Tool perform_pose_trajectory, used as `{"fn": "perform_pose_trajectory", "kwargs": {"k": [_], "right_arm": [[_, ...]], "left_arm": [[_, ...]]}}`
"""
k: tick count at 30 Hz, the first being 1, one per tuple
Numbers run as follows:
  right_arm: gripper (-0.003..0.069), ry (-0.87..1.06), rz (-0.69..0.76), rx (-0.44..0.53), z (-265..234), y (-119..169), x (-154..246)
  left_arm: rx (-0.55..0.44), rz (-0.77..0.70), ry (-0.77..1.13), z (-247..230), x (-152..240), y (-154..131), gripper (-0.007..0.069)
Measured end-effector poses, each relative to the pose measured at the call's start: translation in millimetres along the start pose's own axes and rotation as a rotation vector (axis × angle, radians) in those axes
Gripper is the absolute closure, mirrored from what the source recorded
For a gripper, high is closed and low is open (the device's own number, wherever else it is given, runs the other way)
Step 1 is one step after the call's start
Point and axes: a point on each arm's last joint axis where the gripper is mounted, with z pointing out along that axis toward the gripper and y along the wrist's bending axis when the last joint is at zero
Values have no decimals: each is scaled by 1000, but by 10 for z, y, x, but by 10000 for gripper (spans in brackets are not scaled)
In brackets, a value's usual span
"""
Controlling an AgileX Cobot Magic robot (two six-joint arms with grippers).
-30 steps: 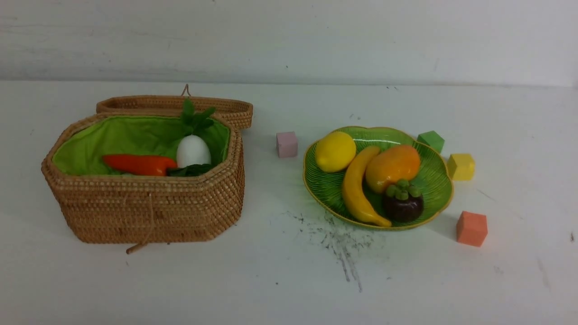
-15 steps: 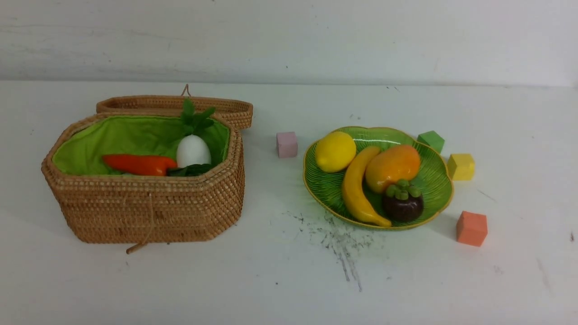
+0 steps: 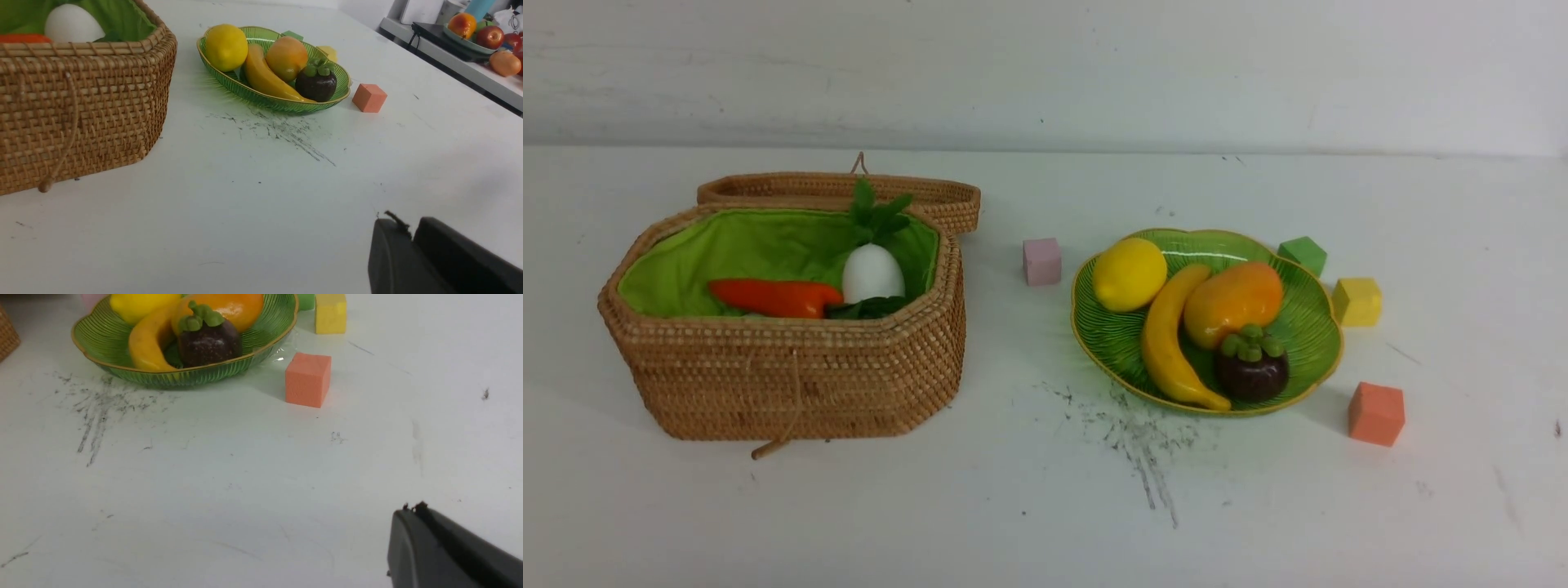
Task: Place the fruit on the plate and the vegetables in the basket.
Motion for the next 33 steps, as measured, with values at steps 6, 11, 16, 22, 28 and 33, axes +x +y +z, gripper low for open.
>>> {"fn": "perform_pose_trajectory", "kwargs": {"k": [6, 11, 16, 22, 28, 33], "right_arm": [[672, 0, -4, 0, 0, 0, 0], [669, 0, -4, 0, 0, 0, 0], [664, 0, -4, 0, 0, 0, 0], [658, 0, -4, 0, 0, 0, 0], [654, -1, -4, 0, 0, 0, -1], [650, -1, -4, 1, 0, -1, -1]], "left_arm": [[0, 0, 1, 0, 1, 0, 547], [0, 0, 1, 0, 1, 0, 543], [-36, 53, -12, 1, -5, 24, 544], [-250, -10, -134, -41, -65, 113, 638], [-472, -14, -155, -8, 175, 284, 638], [-547, -79, -68, 44, 435, 396, 638]]}}
